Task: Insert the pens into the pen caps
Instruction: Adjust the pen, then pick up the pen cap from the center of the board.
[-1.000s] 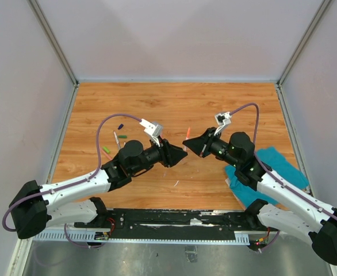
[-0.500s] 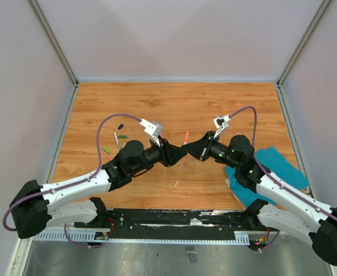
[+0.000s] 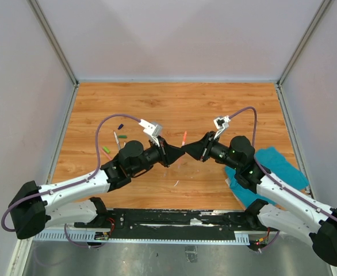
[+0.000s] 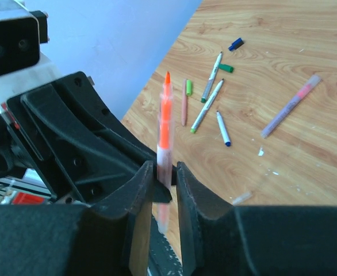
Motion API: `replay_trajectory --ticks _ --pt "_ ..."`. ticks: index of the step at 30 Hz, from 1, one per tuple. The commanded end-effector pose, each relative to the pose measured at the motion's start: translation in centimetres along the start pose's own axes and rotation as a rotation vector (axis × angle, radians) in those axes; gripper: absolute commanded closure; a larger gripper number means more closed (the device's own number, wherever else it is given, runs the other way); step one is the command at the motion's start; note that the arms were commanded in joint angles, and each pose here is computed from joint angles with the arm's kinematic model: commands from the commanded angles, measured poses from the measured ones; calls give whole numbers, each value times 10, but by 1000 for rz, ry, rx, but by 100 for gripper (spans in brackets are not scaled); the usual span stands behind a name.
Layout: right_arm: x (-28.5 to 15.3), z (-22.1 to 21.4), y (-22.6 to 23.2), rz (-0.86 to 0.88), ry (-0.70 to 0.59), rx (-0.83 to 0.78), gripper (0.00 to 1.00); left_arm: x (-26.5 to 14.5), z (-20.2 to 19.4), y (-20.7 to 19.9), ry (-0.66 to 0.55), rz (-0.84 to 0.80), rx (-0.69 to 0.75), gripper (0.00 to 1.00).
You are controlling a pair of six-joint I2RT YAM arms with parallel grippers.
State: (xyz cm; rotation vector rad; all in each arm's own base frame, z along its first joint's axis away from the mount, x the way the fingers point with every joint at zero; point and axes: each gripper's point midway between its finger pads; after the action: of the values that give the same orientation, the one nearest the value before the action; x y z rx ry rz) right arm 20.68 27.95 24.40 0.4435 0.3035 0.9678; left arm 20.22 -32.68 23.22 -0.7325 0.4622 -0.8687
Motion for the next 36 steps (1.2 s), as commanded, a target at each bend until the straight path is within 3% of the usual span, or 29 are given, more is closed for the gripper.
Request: replay_trajectory --ticks 1,7,13,21,25,28,36 --pt "-7 7 -1 -33 -4 -96 75 -9 23 6 -91 69 42 99" --pt "-22 1 -29 -174 65 -261 68 -27 30 24 -113 163 108 99" --pt "-31 -20 -48 -241 213 -339 66 -46 36 38 -118 255 152 100" --pt "-26 -39 -55 -186 359 -481 56 -79 55 57 -197 393 189 100" --pt "-22 -24 -56 -148 315 -662 48 -92 59 63 -206 436 206 99" --pt "-21 -19 -56 -90 287 -837 49 -97 57 67 -205 446 203 100" --pt "-23 -28 -33 125 343 -1125 42 -93 51 81 -177 455 160 100"
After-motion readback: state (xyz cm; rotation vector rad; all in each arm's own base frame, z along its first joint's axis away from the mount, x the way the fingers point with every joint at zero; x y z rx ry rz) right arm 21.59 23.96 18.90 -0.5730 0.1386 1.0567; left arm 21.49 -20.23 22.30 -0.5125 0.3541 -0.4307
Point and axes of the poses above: each gripper's point midway between its finger pads, its own x axis out along the fingers, its own y axis along the line the jaws close on, z = x × y, and after that the axes turned 13 degrees about -x, right-handed
